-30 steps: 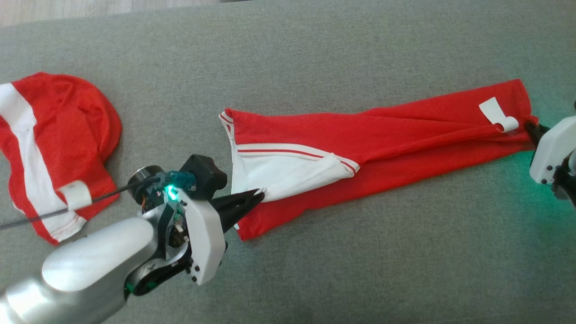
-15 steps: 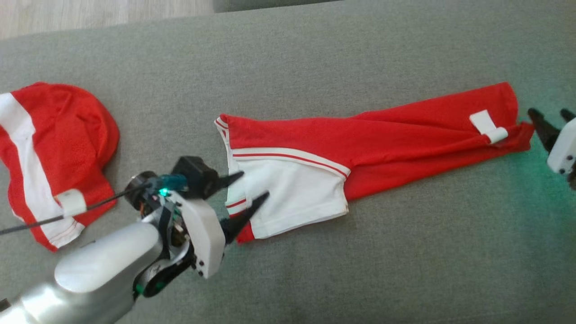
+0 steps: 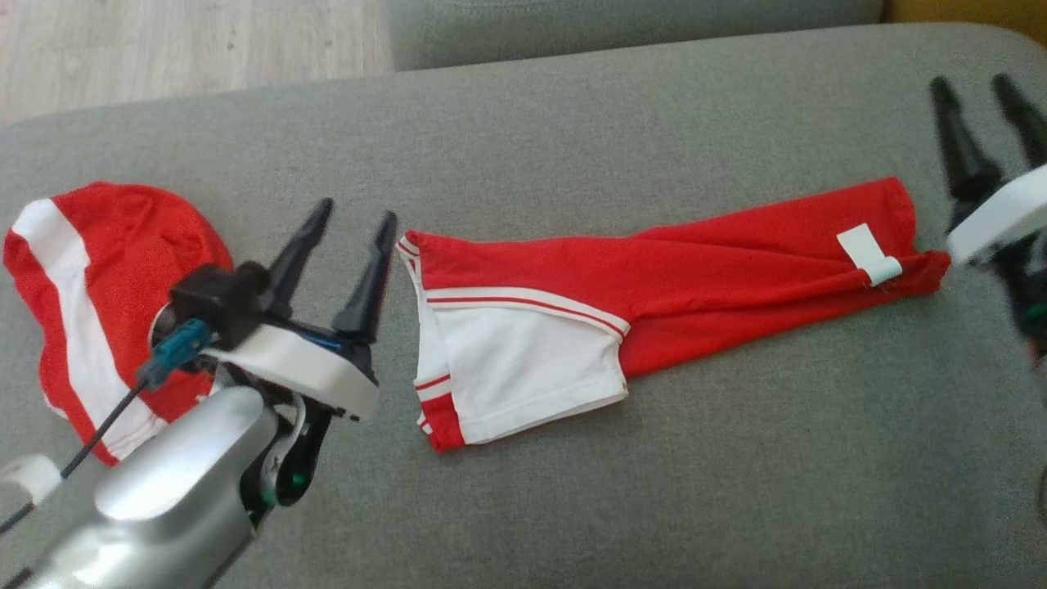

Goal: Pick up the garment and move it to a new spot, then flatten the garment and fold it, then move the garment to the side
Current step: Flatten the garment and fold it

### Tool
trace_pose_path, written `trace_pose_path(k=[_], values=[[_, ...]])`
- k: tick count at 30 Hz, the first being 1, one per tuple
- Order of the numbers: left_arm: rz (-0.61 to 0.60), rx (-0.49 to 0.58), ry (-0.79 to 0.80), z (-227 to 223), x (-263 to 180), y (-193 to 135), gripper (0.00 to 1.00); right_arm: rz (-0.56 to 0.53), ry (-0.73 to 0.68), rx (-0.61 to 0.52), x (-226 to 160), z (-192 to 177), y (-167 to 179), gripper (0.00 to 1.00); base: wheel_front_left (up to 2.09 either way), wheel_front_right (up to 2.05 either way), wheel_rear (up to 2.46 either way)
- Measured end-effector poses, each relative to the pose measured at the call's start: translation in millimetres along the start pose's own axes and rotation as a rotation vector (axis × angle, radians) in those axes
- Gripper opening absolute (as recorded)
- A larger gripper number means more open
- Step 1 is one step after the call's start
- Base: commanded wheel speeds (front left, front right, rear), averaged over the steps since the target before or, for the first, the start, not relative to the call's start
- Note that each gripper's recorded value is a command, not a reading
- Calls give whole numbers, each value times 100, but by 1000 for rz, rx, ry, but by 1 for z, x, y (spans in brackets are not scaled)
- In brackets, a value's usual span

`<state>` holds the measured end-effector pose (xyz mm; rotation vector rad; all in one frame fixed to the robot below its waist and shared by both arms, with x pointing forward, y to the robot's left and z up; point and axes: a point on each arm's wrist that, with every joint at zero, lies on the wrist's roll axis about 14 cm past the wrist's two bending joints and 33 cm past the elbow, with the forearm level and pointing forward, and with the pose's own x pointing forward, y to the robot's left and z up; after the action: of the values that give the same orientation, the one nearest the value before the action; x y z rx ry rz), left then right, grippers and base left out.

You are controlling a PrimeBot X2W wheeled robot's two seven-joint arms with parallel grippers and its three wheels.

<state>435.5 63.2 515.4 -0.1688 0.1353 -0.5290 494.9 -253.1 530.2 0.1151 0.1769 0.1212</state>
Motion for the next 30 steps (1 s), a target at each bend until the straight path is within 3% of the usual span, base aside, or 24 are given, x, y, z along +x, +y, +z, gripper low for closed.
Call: trace_pose_path(k=[8, 18, 24, 30], values=[[213, -86, -238, 40, -23, 26, 100, 76, -76, 53, -29, -43, 47, 100, 0, 0, 0], [290, -125, -216, -8, -55, 24, 100, 42, -90, 96, -50, -75, 67, 100, 0, 0, 0], [279, -115, -207, -16, -50, 28, 100, -11, -79, 44, -43, -78, 49, 100, 0, 0, 0], [264, -114, -202, -21, -37, 33, 100, -259, 4, 48, -28, -85, -27, 100, 0, 0, 0]])
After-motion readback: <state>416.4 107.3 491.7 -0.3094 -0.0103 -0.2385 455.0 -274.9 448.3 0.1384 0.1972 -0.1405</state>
